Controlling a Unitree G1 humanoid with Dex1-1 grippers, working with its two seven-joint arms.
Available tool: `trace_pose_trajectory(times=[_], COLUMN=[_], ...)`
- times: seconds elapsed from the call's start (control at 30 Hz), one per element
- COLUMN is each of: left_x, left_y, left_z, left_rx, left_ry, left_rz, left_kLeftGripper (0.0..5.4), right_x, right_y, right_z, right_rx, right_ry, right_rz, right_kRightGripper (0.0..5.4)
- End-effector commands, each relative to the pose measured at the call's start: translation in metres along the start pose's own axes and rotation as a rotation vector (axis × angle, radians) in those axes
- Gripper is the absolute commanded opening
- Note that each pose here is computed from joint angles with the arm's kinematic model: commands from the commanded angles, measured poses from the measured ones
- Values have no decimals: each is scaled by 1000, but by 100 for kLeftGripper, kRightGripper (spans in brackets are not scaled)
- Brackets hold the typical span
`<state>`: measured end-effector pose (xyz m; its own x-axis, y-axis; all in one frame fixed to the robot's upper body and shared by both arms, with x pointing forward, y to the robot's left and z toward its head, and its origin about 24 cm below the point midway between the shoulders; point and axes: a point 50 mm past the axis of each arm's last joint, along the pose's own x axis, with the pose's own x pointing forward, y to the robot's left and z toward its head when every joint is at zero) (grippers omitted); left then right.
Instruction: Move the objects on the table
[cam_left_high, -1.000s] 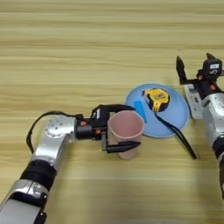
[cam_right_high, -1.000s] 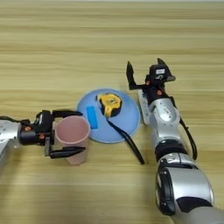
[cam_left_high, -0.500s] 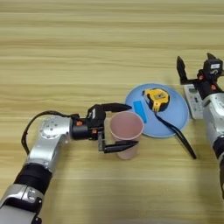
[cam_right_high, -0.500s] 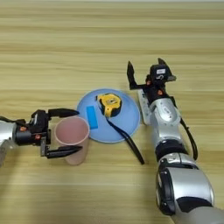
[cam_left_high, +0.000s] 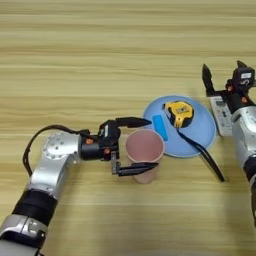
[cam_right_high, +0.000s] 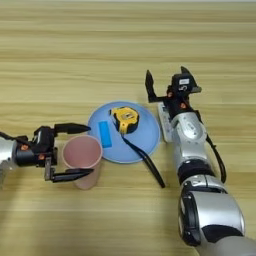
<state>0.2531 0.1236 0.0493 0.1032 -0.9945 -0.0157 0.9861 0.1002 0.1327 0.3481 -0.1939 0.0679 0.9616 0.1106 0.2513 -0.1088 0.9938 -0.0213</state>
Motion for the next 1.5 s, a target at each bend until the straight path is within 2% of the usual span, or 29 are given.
trace_pose_trajectory(times=[0.03,0.33,0.5,0.73,0.87,0.93,1.2,1.33,1.5], left_x=[-1,-1,-2,-5,-6,-6,-5,-5,-7], left_y=[-4,-8,-4,14,30,44,86,95,100], left_z=[10,22,32,62,73,76,71,64,48], left_rx=[18,38,68,100,109,111,112,106,118], left_ry=[-18,-43,-76,-227,-292,-309,-261,-227,-147], left_rz=[-32,-51,-29,77,182,277,621,721,809], left_kLeftGripper=[536,536,536,536,536,536,536,536,536], right_x=[3,3,3,3,3,3,3,3,3], right_y=[-2,-1,-2,-2,-2,-1,1,1,2], right_z=[3,3,3,3,3,3,3,3,3], right_rx=[-3,-4,-5,-5,-6,-6,-7,-11,-16], right_ry=[-1,0,-1,-1,-1,-2,-5,-6,-7], right_rz=[2,3,3,5,7,8,12,15,17], right_kRightGripper=[540,540,540,540,540,540,540,540,540])
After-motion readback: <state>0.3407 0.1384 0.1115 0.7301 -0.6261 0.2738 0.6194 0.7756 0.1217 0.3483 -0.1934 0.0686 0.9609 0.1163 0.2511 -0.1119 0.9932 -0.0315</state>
